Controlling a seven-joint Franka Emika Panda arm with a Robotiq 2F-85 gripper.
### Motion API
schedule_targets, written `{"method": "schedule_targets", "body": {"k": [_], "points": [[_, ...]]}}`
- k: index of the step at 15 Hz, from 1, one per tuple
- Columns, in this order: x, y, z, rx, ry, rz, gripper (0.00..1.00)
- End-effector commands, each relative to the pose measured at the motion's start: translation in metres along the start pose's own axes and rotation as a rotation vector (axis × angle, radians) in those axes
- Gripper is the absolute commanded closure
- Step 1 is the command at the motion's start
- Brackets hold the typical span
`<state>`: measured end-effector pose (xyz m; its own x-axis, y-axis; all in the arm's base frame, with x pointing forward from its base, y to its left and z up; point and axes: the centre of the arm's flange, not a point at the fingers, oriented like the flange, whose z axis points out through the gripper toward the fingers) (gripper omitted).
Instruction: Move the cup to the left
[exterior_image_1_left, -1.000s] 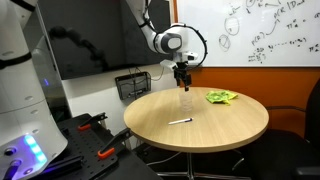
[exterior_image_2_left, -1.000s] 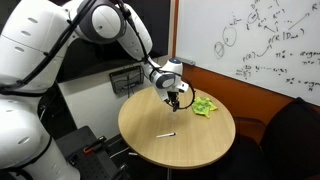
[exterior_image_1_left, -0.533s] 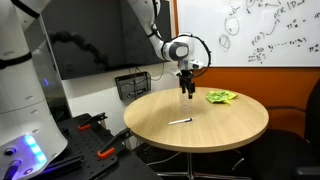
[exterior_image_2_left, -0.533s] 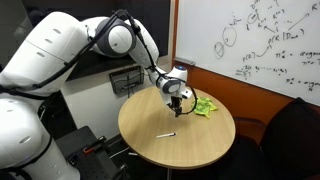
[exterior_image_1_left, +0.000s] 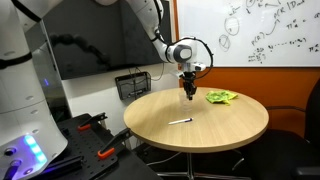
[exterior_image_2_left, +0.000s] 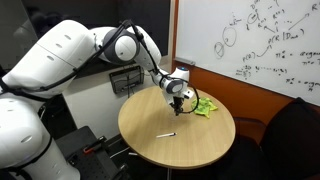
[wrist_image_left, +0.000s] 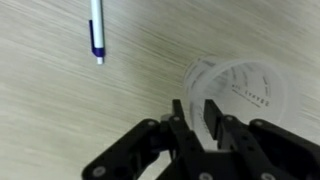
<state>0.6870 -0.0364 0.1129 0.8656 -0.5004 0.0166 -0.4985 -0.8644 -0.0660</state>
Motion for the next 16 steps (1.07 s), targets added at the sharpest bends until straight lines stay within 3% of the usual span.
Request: {"method": "schedule_targets", "body": {"k": [1,8,13,16], "points": [[0.006,-0.011,-0.003,-0.038,-0.002,0.007,0.99],[-0.014,-0.003,-0.030,0.025,-0.017,-0.049,0.99],[-0.066,0.029,-0.059,0.091,-0.086,-0.155,0.99],[-0.099,0.054,-0.068,0.076,-0.108,-0.207,0.99]]}}
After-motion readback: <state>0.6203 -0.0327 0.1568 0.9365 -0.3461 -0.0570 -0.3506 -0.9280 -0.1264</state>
